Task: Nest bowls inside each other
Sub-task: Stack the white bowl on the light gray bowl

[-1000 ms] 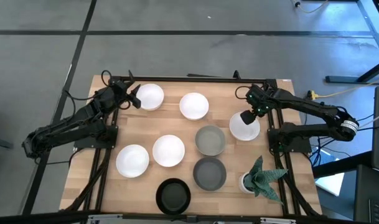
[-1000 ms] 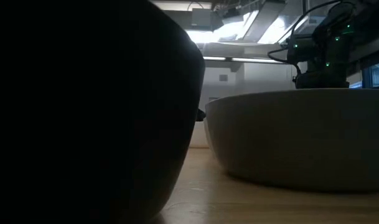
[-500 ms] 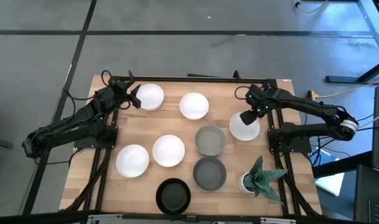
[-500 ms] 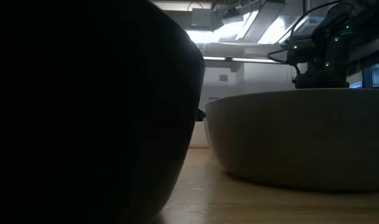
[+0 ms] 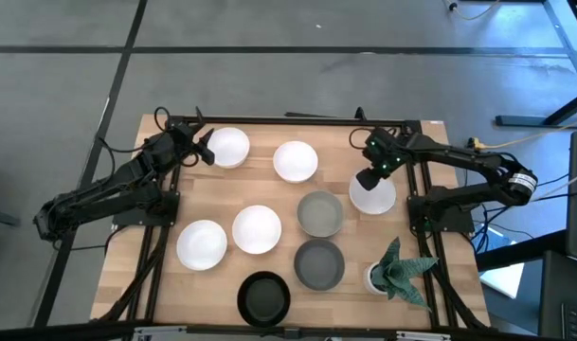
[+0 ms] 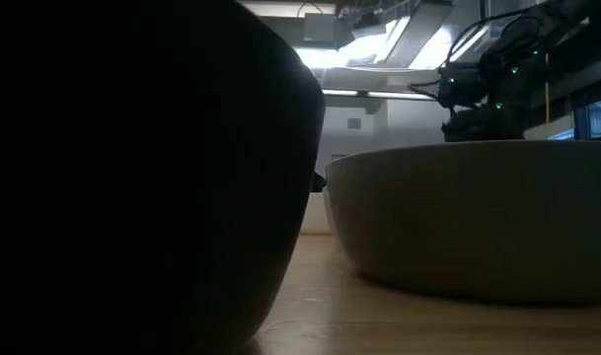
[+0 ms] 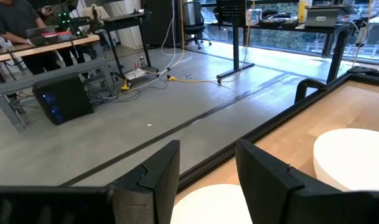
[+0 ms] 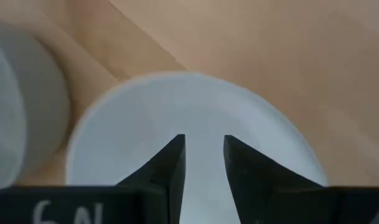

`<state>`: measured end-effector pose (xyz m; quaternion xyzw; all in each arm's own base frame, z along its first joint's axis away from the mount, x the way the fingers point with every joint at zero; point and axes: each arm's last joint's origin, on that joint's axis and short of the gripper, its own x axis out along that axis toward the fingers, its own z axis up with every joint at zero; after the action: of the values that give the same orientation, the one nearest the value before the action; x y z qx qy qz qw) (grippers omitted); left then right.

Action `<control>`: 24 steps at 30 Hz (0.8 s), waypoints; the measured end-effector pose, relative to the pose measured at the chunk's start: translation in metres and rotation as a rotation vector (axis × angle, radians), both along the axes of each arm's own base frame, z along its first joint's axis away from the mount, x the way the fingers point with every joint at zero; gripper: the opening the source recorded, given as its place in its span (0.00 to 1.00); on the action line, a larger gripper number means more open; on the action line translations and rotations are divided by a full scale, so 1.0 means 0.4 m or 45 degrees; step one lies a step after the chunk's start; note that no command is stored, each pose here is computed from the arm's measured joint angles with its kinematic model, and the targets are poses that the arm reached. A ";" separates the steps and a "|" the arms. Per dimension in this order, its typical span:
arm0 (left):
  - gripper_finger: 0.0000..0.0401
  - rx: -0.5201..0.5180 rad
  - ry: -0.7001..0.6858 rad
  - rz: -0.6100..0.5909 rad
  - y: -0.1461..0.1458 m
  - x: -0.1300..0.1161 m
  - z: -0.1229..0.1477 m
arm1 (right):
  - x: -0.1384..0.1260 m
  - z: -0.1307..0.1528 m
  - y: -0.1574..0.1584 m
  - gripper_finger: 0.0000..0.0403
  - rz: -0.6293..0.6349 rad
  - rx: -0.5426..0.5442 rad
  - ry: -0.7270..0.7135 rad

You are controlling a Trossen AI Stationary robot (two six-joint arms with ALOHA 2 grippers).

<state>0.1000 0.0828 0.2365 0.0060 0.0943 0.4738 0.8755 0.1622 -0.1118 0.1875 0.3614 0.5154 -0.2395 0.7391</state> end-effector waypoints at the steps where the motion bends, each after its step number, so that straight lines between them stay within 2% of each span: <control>1: 0.38 0.000 0.000 0.000 0.000 0.000 0.000 | 0.003 0.005 -0.001 0.28 0.017 -0.013 -0.010; 7: 0.38 0.000 0.000 0.000 0.000 0.000 0.000 | 0.017 0.036 -0.014 0.28 0.076 -0.132 -0.013; 11: 0.38 0.000 0.000 0.000 0.000 0.000 0.000 | 0.019 0.049 -0.016 0.28 0.184 -0.176 -0.011; 19: 0.38 0.000 0.000 0.000 0.000 0.000 0.000 | 0.000 0.046 -0.003 0.28 0.412 -0.183 0.102; 24: 0.38 0.000 -0.001 0.000 0.000 0.000 0.000 | -0.011 0.044 -0.004 0.28 0.509 -0.270 0.226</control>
<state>0.1000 0.0828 0.2365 0.0058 0.0942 0.4738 0.8755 0.1579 -0.1134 0.2050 0.1500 0.6117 -0.1721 0.7575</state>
